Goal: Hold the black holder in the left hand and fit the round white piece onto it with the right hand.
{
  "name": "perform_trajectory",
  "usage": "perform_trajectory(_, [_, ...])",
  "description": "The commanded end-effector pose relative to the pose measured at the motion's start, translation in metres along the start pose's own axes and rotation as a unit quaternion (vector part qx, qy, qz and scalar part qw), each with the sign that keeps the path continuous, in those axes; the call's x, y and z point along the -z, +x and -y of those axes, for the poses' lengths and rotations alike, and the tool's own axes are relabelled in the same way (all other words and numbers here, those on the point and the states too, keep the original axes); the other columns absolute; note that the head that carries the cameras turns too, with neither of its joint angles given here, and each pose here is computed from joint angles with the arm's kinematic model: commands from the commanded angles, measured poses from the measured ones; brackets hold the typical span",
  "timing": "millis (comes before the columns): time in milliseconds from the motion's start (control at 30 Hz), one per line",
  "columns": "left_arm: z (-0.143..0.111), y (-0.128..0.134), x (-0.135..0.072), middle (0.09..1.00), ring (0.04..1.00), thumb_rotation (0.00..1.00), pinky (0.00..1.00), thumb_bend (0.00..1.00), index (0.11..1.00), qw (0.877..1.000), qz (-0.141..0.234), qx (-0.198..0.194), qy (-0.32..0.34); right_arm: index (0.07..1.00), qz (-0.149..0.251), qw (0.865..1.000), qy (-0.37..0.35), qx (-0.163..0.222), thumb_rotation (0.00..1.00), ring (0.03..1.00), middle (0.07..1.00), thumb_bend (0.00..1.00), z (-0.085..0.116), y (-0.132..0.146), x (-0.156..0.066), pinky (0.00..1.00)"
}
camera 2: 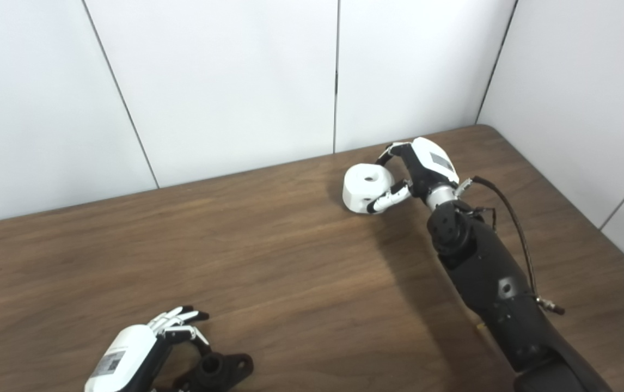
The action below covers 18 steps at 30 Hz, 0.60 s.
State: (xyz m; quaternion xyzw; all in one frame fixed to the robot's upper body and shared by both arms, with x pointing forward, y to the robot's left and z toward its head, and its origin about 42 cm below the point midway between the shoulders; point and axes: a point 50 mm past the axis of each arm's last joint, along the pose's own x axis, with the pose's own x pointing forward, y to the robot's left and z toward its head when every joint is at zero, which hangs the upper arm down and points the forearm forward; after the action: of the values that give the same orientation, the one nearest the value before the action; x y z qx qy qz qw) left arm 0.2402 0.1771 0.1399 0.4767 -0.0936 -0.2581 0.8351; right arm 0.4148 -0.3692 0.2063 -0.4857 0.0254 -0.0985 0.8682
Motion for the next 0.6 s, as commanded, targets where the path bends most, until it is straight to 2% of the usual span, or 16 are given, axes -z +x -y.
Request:
perform_trajectory(0, [0.021,-0.01,0.007,0.847,0.92,0.05,0.89,0.52,0.488,0.997,-0.029,0.064,-0.016,0.484,0.038,0.998,-0.013,0.043,0.13,0.916,0.835,0.52,0.027,0.01,-0.013,0.85])
perform_trajectory(333, [0.021,-0.009,0.004,0.838,0.92,0.05,0.89,0.52,0.487,0.997,-0.03,0.063,-0.019,0.485,0.054,0.997,-0.026,0.042,0.13,0.89,0.801,0.52,0.031,0.003,-0.016,0.83])
perform_trajectory(567, [0.022,-0.006,0.0,0.838,0.923,0.05,0.91,0.52,0.488,0.997,-0.029,0.066,-0.014,0.485,0.063,0.998,-0.018,-0.02,0.13,0.892,0.811,0.52,0.049,-0.023,-0.055,0.87])
